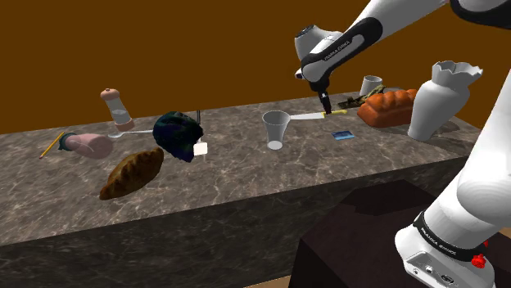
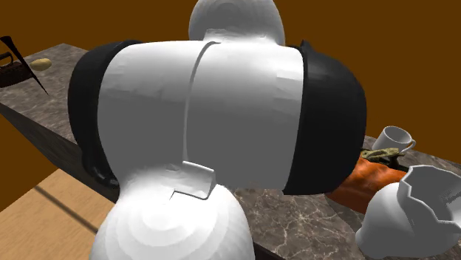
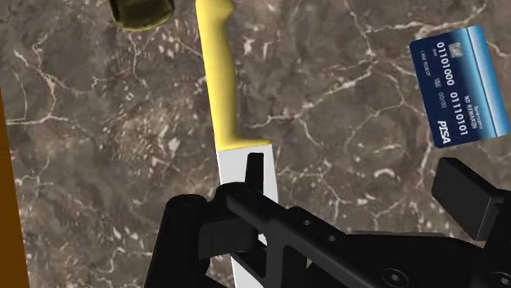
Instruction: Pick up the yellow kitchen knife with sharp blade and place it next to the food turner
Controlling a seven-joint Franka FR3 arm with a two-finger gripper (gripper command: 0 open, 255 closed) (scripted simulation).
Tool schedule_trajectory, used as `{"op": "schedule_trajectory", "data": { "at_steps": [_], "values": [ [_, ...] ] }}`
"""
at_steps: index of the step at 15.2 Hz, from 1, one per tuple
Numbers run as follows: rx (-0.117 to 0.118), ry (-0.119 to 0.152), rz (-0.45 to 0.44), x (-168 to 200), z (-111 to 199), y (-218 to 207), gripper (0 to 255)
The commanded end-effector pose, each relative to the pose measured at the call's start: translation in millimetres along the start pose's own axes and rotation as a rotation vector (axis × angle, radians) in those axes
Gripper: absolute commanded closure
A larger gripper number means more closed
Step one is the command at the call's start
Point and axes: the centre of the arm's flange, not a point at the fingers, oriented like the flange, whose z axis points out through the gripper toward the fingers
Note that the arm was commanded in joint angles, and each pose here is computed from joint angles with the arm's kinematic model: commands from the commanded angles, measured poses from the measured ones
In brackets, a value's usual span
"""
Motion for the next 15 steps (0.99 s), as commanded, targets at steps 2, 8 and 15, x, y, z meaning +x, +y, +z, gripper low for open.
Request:
{"op": "schedule_trajectory", "data": {
  "at_steps": [2, 8, 15],
  "values": [
    [-0.043, -0.038, -0.075, 23.9, 23.5, 24.6, 0],
    [-0.075, -0.067, -0.130, 40.3, 55.5, 42.3, 0],
    [-0.075, -0.067, -0.130, 38.8, 79.5, 44.2, 0]
  ]
}}
